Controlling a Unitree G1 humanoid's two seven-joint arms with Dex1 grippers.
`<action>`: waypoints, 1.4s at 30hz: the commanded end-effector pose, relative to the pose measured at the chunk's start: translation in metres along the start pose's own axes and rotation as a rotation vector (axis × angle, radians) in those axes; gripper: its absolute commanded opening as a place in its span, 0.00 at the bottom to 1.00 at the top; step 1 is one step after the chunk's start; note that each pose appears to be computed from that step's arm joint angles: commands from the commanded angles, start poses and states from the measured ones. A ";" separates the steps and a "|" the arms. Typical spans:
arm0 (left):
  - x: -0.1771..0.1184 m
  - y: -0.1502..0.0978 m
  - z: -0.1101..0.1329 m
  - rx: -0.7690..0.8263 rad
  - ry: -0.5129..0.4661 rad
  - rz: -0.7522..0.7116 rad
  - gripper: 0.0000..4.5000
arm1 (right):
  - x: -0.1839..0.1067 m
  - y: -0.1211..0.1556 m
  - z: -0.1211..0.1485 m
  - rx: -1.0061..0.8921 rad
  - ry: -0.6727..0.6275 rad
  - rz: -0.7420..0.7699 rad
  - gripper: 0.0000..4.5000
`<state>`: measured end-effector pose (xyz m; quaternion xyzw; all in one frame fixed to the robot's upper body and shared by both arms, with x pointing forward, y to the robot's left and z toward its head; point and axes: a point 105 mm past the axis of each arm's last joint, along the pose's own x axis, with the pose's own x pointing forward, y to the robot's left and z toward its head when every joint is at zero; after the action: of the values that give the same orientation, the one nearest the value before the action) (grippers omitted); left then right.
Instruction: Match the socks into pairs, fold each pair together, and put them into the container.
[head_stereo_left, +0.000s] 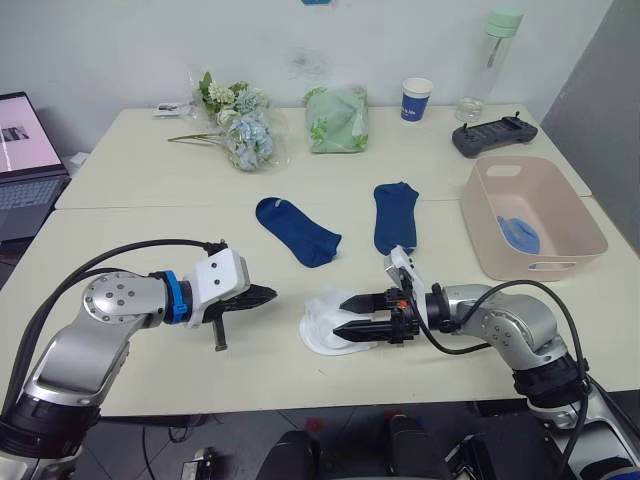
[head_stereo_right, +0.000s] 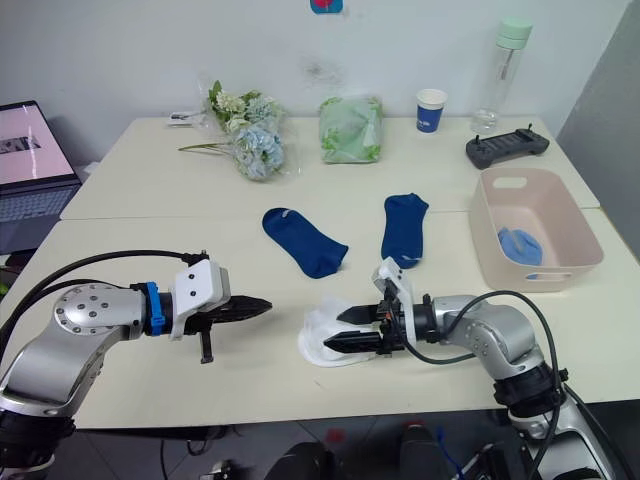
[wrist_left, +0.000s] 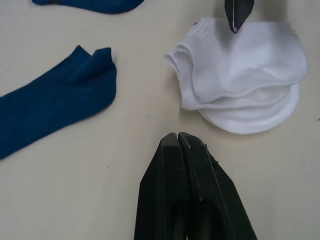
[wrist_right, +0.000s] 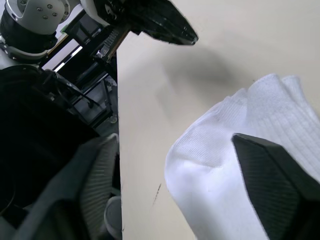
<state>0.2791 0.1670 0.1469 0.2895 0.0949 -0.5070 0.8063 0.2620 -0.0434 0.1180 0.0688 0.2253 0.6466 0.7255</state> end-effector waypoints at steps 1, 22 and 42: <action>0.015 -0.009 0.029 0.014 -0.139 -0.036 0.00 | -0.024 -0.002 0.013 -0.041 -0.029 -0.097 1.00; 0.062 -0.068 -0.056 -0.025 0.094 -0.141 0.00 | -0.018 -0.017 -0.033 0.357 0.038 -0.290 1.00; 0.058 -0.057 -0.051 0.014 0.064 -0.085 0.00 | 0.026 -0.032 -0.027 0.433 0.001 -0.214 0.62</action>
<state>0.2635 0.1227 0.0704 0.3050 0.0994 -0.5437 0.7756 0.2845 -0.0326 0.0763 0.2034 0.3629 0.4951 0.7627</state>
